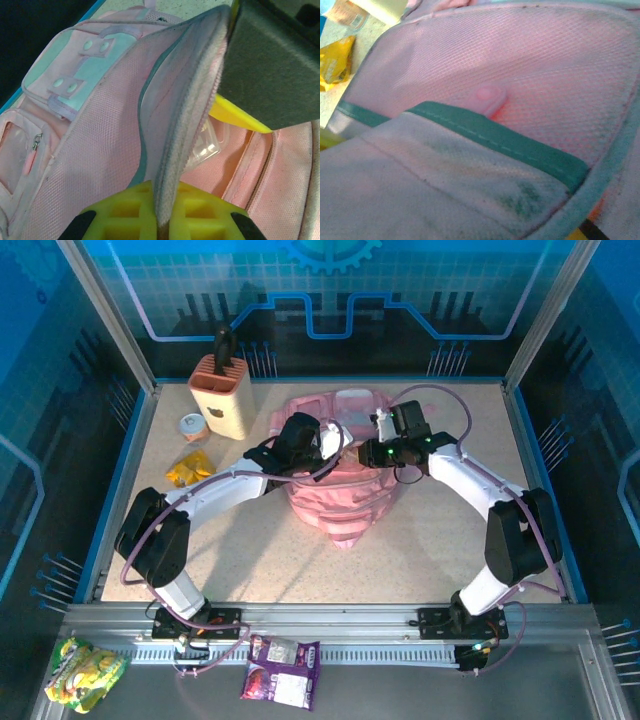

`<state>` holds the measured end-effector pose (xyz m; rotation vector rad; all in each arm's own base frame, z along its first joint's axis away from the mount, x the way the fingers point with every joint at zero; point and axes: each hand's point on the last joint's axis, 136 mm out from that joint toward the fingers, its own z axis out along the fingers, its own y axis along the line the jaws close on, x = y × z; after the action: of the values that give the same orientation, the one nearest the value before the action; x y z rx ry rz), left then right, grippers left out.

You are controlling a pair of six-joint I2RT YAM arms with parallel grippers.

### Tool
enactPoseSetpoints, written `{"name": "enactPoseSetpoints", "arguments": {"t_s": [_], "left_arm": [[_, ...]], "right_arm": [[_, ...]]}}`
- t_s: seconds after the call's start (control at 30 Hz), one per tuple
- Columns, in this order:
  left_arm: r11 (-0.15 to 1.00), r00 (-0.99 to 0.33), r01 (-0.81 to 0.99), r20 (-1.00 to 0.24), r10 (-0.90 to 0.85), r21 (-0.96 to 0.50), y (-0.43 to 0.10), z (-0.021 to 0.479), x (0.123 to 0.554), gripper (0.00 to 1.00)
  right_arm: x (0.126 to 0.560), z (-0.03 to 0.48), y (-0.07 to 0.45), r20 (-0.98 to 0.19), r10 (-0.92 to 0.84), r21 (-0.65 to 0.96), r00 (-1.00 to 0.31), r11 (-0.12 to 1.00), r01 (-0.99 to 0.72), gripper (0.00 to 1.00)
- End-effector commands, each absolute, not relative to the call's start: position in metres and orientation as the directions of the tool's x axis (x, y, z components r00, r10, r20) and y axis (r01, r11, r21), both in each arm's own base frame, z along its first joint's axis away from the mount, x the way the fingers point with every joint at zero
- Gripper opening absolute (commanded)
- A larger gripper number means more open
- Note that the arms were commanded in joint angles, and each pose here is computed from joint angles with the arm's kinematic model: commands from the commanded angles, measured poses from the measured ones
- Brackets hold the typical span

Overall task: Pack the student bag
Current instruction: Place the loose stationery in the student bag, then zip the student bag at the center of the table.

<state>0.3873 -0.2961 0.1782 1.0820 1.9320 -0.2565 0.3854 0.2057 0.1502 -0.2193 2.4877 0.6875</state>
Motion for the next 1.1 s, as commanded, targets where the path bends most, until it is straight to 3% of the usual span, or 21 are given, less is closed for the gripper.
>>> {"name": "enactPoseSetpoints", "arguments": {"t_s": [0.0, 0.1, 0.17, 0.2, 0.27, 0.33, 0.4, 0.5, 0.6, 0.7, 0.83, 1.0, 1.07], "left_arm": [[0.532, -0.166, 0.829, -0.834, 0.525, 0.17, -0.316, 0.206, 0.365, 0.0], [0.558, -0.2, 0.811, -0.813, 0.546, 0.176, -0.312, 0.199, 0.371, 0.0], [0.561, -0.218, 0.812, -0.81, 0.545, 0.159, -0.312, 0.198, 0.37, 0.01], [0.561, -0.228, 0.815, -0.811, 0.54, 0.145, -0.312, 0.199, 0.368, 0.14], [0.58, -0.259, 0.808, -0.822, 0.507, 0.103, -0.309, 0.205, 0.362, 0.28], [0.622, -0.309, 0.783, -0.85, 0.427, 0.028, -0.304, 0.217, 0.354, 0.48], [0.691, -0.383, 0.719, -0.875, 0.295, -0.082, -0.293, 0.23, 0.346, 0.6], [0.791, -0.523, 0.518, -0.852, -0.009, -0.326, -0.268, 0.243, 0.349, 0.67], [0.798, -0.67, 0.195, -0.672, -0.315, -0.57, -0.233, 0.225, 0.357, 0.73], [0.715, -0.695, -0.079, -0.476, -0.54, -0.695, -0.207, 0.193, 0.364, 0.74], [0.599, -0.675, -0.249, -0.307, -0.671, -0.761, -0.201, 0.16, 0.375, 0.74], [0.55, -0.662, -0.32, -0.233, -0.712, -0.772, -0.204, 0.145, 0.391, 0.7], [0.524, -0.63, -0.381, -0.201, -0.75, -0.761, -0.199, 0.134, 0.392, 0.63]], "right_arm": [[0.422, 0.153, 0.184, -0.614, 0.14, 0.404, -0.777, 0.901, -0.157, 0.26], [0.418, 0.168, 0.181, -0.651, 0.149, 0.392, -0.744, 0.905, -0.162, 0.3], [0.404, 0.176, 0.18, -0.667, 0.121, 0.373, -0.735, 0.908, -0.189, 0.45], [0.394, 0.18, 0.182, -0.664, 0.114, 0.396, -0.738, 0.892, -0.218, 0.48], [0.372, 0.191, 0.186, -0.658, 0.104, 0.449, -0.746, 0.849, -0.277, 0.51], [0.351, 0.191, 0.179, -0.634, 0.086, 0.43, -0.769, 0.865, -0.258, 0.52], [0.331, 0.182, 0.17, -0.579, 0.073, 0.41, -0.812, 0.887, -0.212, 0.51], [0.307, 0.175, 0.179, -0.576, 0.03, 0.383, -0.817, 0.893, -0.238, 0.52], [0.288, 0.168, 0.202, -0.582, -0.059, 0.318, -0.811, 0.901, -0.294, 0.54], [0.277, 0.161, 0.231, -0.586, -0.125, 0.305, -0.801, 0.882, -0.361, 0.57], [0.276, 0.154, 0.259, -0.603, -0.192, 0.247, -0.774, 0.878, -0.41, 0.6], [0.29, 0.148, 0.28, -0.628, -0.236, 0.193, -0.741, 0.876, -0.442, 0.59], [0.295, 0.15, 0.292, -0.646, -0.242, 0.203, -0.724, 0.86, -0.469, 0.54]]}}
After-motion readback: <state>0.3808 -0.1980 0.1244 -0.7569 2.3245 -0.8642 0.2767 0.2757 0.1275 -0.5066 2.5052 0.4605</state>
